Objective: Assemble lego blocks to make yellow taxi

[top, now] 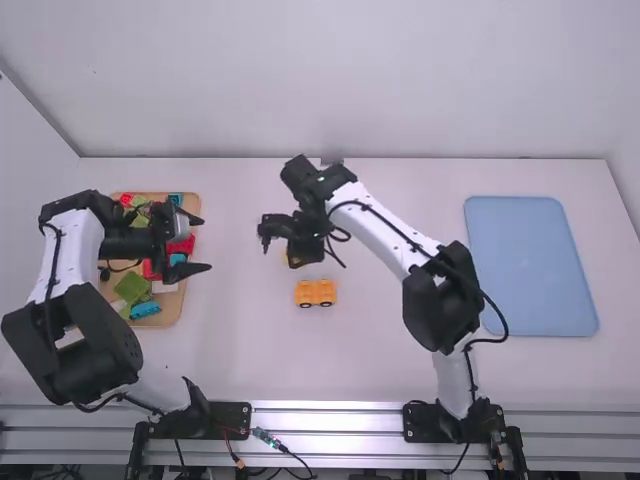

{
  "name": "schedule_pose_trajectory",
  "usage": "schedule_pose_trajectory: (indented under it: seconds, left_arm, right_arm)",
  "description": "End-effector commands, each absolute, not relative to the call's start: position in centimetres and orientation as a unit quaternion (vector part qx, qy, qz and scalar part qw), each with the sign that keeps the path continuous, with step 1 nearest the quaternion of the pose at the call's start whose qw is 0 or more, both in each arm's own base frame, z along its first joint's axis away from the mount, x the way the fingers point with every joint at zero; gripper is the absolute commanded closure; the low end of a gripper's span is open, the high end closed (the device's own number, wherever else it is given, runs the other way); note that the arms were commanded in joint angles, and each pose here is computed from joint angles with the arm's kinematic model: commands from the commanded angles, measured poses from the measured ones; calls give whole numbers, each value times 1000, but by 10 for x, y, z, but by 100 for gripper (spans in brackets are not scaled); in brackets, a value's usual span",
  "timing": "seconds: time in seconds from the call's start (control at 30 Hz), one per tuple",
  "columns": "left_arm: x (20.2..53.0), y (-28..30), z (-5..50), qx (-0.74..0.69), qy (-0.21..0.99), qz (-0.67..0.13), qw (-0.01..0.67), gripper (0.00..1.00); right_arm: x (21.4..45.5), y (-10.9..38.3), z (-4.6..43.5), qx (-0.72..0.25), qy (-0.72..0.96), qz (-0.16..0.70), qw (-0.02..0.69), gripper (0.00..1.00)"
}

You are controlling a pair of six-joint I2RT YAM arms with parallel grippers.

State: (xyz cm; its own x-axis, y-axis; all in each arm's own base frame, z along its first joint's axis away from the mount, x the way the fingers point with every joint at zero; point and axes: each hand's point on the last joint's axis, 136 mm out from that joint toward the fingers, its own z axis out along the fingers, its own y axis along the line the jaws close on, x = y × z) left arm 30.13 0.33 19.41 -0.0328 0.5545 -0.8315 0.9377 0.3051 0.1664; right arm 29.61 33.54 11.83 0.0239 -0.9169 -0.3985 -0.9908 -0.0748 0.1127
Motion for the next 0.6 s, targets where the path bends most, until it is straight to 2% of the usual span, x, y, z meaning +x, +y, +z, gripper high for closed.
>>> schedule_pose_trajectory:
  seconds: [0.0, 0.23, 0.4, 0.57]
  left_arm:
    - [300, -6, 200, 567, 648, -214, 462, 1]
    - [301, -4, 191, 564, 649, -211, 466, 1]
    - [302, -3, 190, 566, 648, -206, 467, 1]
    - [304, -1, 189, 571, 646, -198, 466, 1]
  right_arm:
    - [293, 352, 107, -723, 667, 156, 86, 93]
    - [278, 375, 75, -739, 656, 150, 36, 92]
    - [286, 386, 51, -711, 694, 112, 21, 92]
    - [278, 391, 44, -714, 690, 117, 12, 92]
